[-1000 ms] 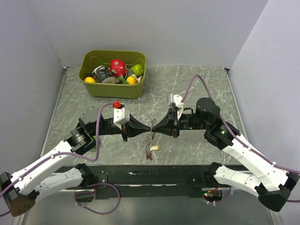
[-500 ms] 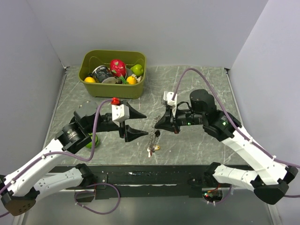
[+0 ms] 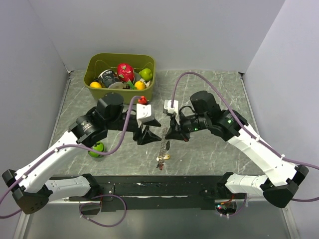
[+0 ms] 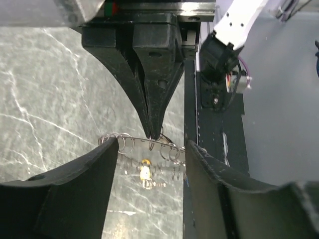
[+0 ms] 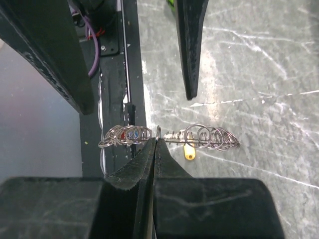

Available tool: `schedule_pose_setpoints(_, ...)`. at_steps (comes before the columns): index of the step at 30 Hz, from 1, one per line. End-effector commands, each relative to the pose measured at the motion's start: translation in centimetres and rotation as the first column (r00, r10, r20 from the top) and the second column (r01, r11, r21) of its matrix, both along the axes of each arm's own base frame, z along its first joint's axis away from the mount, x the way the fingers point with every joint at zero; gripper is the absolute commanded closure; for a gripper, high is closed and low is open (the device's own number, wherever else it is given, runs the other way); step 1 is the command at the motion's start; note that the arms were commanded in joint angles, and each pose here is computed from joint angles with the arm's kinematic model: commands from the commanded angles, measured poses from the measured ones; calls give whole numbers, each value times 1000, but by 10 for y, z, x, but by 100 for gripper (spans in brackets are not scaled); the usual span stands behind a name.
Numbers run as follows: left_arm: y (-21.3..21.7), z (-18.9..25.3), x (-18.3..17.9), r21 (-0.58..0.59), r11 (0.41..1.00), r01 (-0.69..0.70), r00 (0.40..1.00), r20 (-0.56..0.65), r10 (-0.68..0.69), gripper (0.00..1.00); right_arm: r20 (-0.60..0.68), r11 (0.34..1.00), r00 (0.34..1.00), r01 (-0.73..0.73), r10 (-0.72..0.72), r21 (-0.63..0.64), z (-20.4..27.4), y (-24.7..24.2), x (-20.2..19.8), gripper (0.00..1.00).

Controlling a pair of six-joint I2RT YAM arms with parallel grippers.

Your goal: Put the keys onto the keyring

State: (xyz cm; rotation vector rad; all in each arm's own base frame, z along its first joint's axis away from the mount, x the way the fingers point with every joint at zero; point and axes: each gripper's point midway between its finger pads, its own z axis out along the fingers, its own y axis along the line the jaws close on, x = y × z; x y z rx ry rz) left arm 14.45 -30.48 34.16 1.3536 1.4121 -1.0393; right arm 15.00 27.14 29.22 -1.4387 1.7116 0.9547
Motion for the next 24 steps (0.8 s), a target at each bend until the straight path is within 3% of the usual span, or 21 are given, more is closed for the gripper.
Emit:
schedule_pose_setpoints(1,-1,0,-6,37,998,54,998,9,-54,43,55,998,998,-30,26,60,25,2,-2,100)
schedule_pose_setpoints(15,-11,-22,3,66,996,67,998,-15,-66,56,72,990,997,-47,37,131,39,5,-8,100)
schedule_pose_setpoints(20,-14,-24,3,75,994,82,996,-26,-81,66,77,989,996,-48,38,141,41,6,-8,100)
schedule_pose_setpoints(24,-17,-24,2,66,993,94,995,-35,-92,67,78,989,996,-42,31,144,41,6,-7,100)
